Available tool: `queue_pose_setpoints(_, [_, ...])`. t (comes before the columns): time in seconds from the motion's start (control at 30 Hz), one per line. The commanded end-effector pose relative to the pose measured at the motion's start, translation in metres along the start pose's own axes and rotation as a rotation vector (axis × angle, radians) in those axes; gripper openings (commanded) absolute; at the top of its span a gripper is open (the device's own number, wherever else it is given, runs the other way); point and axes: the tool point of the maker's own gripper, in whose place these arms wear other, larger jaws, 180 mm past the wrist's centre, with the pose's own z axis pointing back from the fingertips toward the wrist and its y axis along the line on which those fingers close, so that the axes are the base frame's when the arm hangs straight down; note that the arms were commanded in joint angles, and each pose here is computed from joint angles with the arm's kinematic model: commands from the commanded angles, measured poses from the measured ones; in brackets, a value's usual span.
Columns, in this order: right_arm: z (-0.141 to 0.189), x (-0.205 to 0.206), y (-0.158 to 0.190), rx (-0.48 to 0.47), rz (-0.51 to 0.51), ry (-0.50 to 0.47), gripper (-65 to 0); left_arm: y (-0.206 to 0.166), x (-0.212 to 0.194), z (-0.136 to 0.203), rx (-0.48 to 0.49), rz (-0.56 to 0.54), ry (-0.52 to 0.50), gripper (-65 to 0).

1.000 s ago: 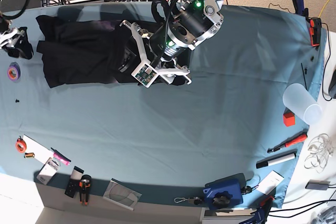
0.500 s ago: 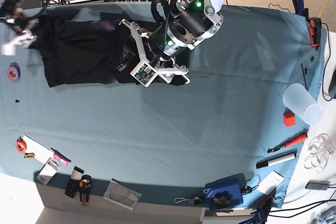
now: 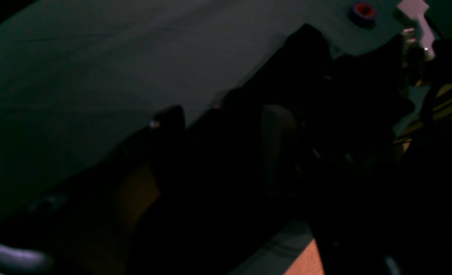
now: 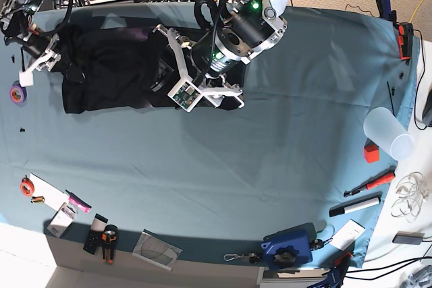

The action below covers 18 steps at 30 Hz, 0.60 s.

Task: Layout the t-shirt on the table in an organized manner, then fold the t-shirt properly
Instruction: 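Lift the strip end with the right gripper and fold it over the left gripper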

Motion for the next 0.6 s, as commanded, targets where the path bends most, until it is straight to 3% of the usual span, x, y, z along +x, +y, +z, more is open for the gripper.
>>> queue_pose_setpoints(0.0, [0.001,-0.010,-0.006,-0.036,0.014,0.075,-46.7,-0.004,0.016,0.002,-0.007,0.009,-0.058,-32.4])
queue_pose_setpoints(0.07, [0.000,-0.006,-0.005,-0.037,0.022,0.071,-58.2,-0.004,0.016,0.002,-0.008,0.009,-0.058,-32.4])
queue_pose_setpoints(0.13, [-0.002,-0.002,-0.006,-0.052,0.037,0.077,-64.7,-0.004,0.016,0.002,-0.007,0.009,-0.058,-32.4])
queue_pose_setpoints(0.33, [0.004,0.029,-0.001,-0.155,0.199,0.089,-65.0,-0.004,0.015,0.002,-0.008,0.011,-0.056,-32.4])
queue_pose_setpoints(0.47, [0.035,0.090,0.001,-0.370,0.460,-0.020,-65.0,-0.004,0.014,0.002,-0.008,0.012,-0.052,-32.8])
queue_pose_setpoints(0.57, [0.066,0.133,0.009,-0.551,0.626,-0.085,-65.0,-0.003,0.012,0.002,0.004,0.036,-0.046,-37.1])
